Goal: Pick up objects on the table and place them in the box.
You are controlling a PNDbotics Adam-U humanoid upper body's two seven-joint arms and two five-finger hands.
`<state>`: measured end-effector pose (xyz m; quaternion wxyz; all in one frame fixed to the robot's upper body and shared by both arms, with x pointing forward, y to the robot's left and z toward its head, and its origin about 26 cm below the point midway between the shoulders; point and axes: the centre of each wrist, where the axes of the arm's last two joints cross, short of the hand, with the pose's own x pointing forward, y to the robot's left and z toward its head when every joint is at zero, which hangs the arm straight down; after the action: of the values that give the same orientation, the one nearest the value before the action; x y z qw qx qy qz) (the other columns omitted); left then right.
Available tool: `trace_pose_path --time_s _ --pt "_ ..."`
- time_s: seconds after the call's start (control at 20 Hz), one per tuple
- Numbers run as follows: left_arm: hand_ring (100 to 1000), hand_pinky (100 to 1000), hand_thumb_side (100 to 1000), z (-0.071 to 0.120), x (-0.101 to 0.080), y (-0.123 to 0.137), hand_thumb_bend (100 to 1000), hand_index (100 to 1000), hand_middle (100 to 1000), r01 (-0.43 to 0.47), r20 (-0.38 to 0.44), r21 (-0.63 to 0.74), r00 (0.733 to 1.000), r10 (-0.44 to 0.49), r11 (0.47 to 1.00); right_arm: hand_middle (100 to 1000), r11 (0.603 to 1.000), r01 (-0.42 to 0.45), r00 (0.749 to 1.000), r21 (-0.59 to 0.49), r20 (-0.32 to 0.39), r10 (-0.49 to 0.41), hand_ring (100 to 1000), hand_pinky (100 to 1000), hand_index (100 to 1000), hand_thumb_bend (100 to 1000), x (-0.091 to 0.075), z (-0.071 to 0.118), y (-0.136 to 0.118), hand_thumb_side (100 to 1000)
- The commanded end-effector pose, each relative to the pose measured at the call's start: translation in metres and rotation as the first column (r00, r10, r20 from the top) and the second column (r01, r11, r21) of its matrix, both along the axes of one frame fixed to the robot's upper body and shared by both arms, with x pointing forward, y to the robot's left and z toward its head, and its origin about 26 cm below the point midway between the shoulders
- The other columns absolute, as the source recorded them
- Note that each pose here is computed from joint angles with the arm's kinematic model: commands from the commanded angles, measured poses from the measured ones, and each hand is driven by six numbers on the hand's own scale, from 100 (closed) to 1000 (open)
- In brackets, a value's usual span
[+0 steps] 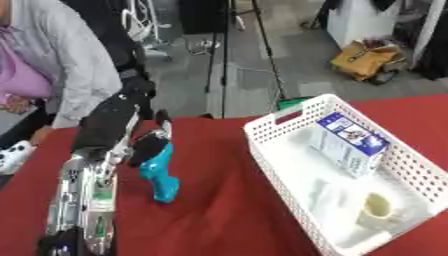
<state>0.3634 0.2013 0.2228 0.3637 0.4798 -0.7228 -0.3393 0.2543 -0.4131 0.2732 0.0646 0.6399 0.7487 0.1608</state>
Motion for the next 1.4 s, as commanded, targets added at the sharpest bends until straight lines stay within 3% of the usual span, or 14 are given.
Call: trace_pose_path --time_s 0.05,0.25,0.35,0.4,0.45,0.5,0.65,0.75,1.4 --pt "814 764 443 -0.005 0.003 0.009 100 1000 889 0.024 0.127 -0.025 0.992 -0.021 0.999 425 1.000 0.005 1.000 -0.028 0.022 -0.004 546 692 442 100 -0.003 0.009 0.000 509" --pt "816 773 423 -0.017 0.012 0.010 100 1000 905 -0.010 0.097 0.063 0.995 0.004 0.998 425 1.000 0.004 1.000 -0.028 0.022 -0.003 545 693 440 100 -0.003 0.009 0.000 511" --pt "835 716 468 -0.020 0.014 0.009 100 1000 937 -0.010 0.056 0.120 0.998 0.003 0.993 424 1.000 0.004 1.000 -0.027 0.022 -0.003 545 693 439 100 -0.003 0.009 0.000 509" --pt "811 572 460 -0.020 0.015 0.009 100 1000 951 -0.007 0.036 0.141 0.999 0.002 0.990 423 1.000 0.004 1.000 -0.026 0.022 -0.003 545 693 437 100 -0.003 0.009 0.000 509" --pt "811 572 460 -0.021 0.016 0.009 100 1000 951 -0.010 0.015 0.162 1.000 0.008 0.987 423 1.000 0.004 1.000 -0.025 0.022 -0.004 545 693 437 100 -0.003 0.009 0.000 509" --pt "836 631 477 -0.022 0.016 0.010 100 1000 962 -0.014 0.000 0.177 1.000 0.014 0.984 422 1.000 0.005 1.000 -0.025 0.022 -0.004 545 693 437 100 -0.003 0.009 0.000 510" --pt "831 619 485 -0.021 0.017 0.010 100 1000 964 -0.027 -0.057 0.209 0.998 0.040 0.977 422 1.000 0.005 1.000 -0.023 0.022 -0.004 544 693 436 100 -0.003 0.009 0.000 508" --pt "749 468 499 -0.020 0.018 0.009 100 1000 960 -0.023 -0.089 0.227 0.995 0.044 0.974 421 1.000 0.004 1.000 -0.022 0.022 -0.004 545 693 435 100 -0.003 0.009 0.000 507" --pt "767 489 476 -0.017 0.030 0.007 100 1000 971 -0.002 -0.247 0.313 0.965 0.084 0.950 419 1.000 0.001 1.000 -0.023 0.028 0.000 544 693 431 100 -0.003 0.011 0.000 504"
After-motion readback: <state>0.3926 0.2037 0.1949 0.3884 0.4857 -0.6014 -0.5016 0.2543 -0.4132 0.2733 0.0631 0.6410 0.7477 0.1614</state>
